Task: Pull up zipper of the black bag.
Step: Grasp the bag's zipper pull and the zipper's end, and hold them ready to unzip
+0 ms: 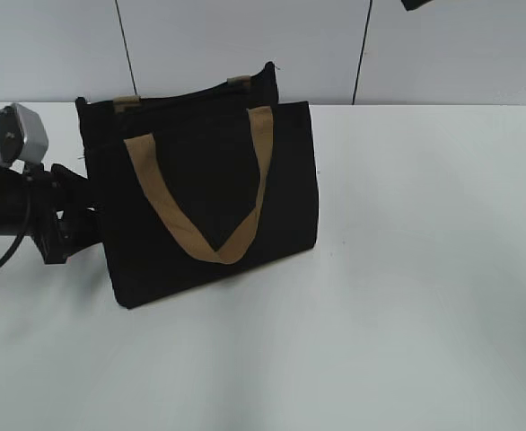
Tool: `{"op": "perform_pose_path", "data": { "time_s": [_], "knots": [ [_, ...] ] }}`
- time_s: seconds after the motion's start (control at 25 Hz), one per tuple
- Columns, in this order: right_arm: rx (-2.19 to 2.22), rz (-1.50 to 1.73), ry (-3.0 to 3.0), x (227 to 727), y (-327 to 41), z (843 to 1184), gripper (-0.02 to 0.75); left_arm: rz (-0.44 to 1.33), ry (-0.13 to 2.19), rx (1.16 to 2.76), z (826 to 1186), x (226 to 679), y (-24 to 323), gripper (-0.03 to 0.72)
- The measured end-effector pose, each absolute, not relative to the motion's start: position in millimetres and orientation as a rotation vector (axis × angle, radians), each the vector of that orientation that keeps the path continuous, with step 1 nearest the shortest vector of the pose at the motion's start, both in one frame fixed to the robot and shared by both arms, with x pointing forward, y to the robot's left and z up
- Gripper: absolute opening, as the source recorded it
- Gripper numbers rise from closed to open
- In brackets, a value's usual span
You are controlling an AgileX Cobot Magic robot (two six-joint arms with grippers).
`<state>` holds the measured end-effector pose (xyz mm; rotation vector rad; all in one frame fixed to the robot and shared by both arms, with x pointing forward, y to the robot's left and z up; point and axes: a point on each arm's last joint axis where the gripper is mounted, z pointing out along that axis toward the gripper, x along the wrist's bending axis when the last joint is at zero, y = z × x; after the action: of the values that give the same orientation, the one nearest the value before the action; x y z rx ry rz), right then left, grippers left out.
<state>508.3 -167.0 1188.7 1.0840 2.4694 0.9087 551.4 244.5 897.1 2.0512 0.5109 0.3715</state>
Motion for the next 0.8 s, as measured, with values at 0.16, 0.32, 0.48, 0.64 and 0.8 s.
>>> {"op": "perform_pose_path", "data": {
  "time_s": [0.16,0.32,0.48,0.64,0.8],
  "knots": [
    [1.086,0.906,2.472,509.1,-166.6,1187.8,0.491,0.35,0.514,2.065,889.1,554.4,241.3,0.449],
    [1.083,0.906,2.473,509.1,-166.6,1187.8,0.491,0.375,0.523,2.091,888.7,558.9,243.2,0.304],
    [1.07,0.905,2.477,509.0,-166.5,1187.8,0.49,0.37,0.538,2.092,888.3,559.3,243.3,0.082],
    [1.042,0.923,2.481,509.1,-165.1,1190.8,0.49,0.373,0.592,2.089,894.7,559.8,244.1,0.064],
    [1.018,0.975,2.455,514.8,-160.7,1204.0,0.49,0.458,0.665,2.113,912.5,561.5,250.4,0.034]
  ]
}}
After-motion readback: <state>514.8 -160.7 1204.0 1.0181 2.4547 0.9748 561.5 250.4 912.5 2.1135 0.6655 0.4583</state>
